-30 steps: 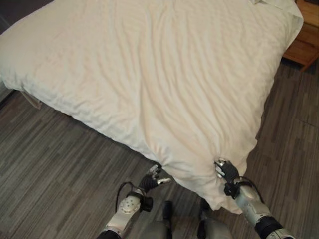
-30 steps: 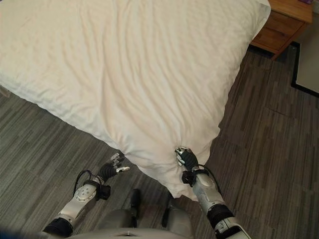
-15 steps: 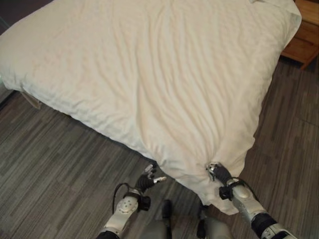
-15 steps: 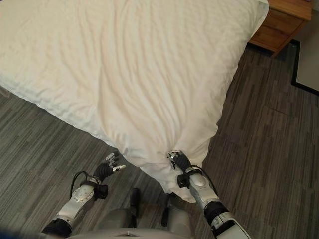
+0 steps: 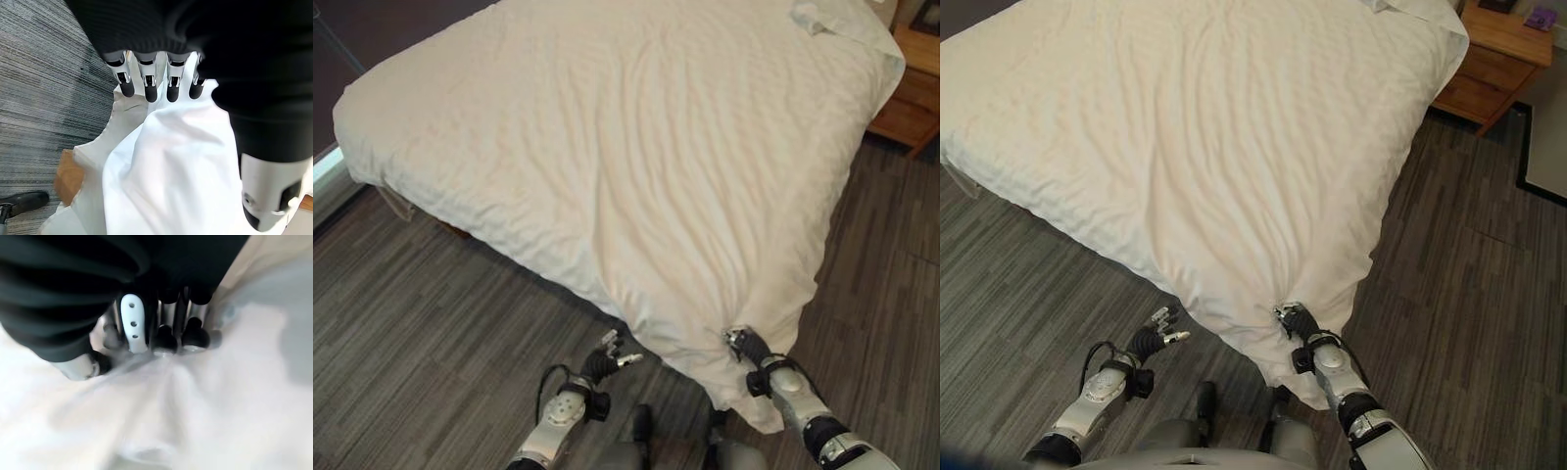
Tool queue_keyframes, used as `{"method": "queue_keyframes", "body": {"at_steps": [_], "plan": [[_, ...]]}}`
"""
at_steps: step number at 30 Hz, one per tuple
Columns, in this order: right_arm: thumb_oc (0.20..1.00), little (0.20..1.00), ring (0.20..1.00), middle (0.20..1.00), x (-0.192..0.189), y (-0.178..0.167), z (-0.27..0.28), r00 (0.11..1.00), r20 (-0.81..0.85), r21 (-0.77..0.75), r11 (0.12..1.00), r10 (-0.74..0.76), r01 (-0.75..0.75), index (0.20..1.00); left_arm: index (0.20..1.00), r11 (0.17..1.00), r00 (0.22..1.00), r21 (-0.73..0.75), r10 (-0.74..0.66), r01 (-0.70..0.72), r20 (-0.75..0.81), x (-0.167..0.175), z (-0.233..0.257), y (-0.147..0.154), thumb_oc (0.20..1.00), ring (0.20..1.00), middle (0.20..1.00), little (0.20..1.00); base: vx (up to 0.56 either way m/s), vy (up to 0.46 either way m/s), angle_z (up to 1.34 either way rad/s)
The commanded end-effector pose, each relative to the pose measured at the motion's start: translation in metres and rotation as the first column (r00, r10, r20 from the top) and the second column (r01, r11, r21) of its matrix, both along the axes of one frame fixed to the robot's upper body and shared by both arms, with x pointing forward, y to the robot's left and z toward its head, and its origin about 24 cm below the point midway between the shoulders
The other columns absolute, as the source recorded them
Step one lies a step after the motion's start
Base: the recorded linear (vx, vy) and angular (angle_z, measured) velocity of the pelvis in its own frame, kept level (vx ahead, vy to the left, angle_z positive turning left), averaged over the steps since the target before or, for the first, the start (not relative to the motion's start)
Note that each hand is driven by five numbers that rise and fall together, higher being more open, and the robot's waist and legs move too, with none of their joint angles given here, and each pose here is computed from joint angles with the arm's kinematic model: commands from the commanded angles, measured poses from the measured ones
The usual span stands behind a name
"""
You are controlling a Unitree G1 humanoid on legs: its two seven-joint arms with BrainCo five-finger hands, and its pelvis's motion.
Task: Making the bed.
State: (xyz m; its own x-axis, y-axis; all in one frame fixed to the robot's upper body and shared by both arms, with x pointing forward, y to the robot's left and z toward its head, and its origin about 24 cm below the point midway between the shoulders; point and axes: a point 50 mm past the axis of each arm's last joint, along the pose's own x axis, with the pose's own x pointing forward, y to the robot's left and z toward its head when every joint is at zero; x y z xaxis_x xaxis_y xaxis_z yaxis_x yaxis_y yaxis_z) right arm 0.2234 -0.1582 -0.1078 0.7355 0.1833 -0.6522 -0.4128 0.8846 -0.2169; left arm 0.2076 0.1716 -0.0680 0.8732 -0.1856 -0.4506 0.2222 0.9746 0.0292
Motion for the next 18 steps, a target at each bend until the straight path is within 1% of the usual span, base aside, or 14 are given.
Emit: {"method": "queue_keyframes", "body": {"at_steps": [1,6,7,10,12,14,16,18], "plan": [[0.200,0.200,0.200,0.200,-0.046,0.001,-0.033,0.949,-0.262,-0.195,0.953,0.176,-0.230,0.200,1.000,0.999,0.990,-0.024,-0.029,0.033,0.139,0.026,0.024,-0.012,1.000,1.000,1.000,1.000,0.01,-0.004,0.07],[0.200,0.200,0.200,0.200,-0.038,0.010,-0.027,0.927,-0.217,-0.224,0.908,0.307,-0.353,0.200,1.000,1.000,0.989,-0.024,-0.010,0.014,0.146,0.027,0.026,-0.008,1.000,1.000,1.000,1.000,0.00,-0.001,-0.01],[0.200,0.200,0.200,0.200,-0.029,0.020,-0.018,0.899,-0.159,-0.224,0.872,0.408,-0.435,0.200,1.000,1.000,0.989,-0.016,-0.008,0.011,0.146,0.025,0.025,-0.006,1.000,1.000,1.000,1.000,0.00,-0.005,0.06],[0.200,0.200,0.200,0.200,-0.025,0.021,-0.012,0.886,-0.132,-0.219,0.858,0.445,-0.464,0.200,1.000,1.000,0.990,-0.011,-0.005,0.006,0.138,0.023,0.023,-0.004,1.000,1.000,1.000,1.000,0.00,-0.003,0.01],[0.200,0.200,0.200,0.200,-0.019,0.021,-0.008,0.886,-0.113,-0.222,0.858,0.450,-0.464,0.200,1.000,1.000,0.991,-0.005,0.000,0.001,0.131,0.022,0.021,-0.003,1.000,1.000,1.000,1.000,0.00,0.000,0.00],[0.200,0.200,0.200,0.200,-0.013,0.019,-0.004,0.904,-0.085,-0.217,0.877,0.420,-0.428,0.200,1.000,1.000,0.991,-0.008,0.016,-0.015,0.134,0.023,0.021,-0.001,1.000,1.000,1.000,1.000,0.00,0.000,0.00],[0.200,0.200,0.200,0.200,-0.008,0.012,-0.001,0.925,-0.069,-0.223,0.898,0.375,-0.380,0.200,1.000,0.999,0.989,-0.013,0.034,-0.032,0.141,0.024,0.023,0.000,1.000,1.000,1.000,1.000,0.00,0.000,0.00],[0.200,0.200,0.200,0.200,-0.008,-0.006,-0.001,0.956,-0.067,-0.231,0.928,0.285,-0.292,0.200,1.000,0.998,0.988,-0.016,0.059,-0.057,0.143,0.023,0.023,0.005,1.000,1.000,1.000,1.000,0.00,-0.003,-0.02]]}}
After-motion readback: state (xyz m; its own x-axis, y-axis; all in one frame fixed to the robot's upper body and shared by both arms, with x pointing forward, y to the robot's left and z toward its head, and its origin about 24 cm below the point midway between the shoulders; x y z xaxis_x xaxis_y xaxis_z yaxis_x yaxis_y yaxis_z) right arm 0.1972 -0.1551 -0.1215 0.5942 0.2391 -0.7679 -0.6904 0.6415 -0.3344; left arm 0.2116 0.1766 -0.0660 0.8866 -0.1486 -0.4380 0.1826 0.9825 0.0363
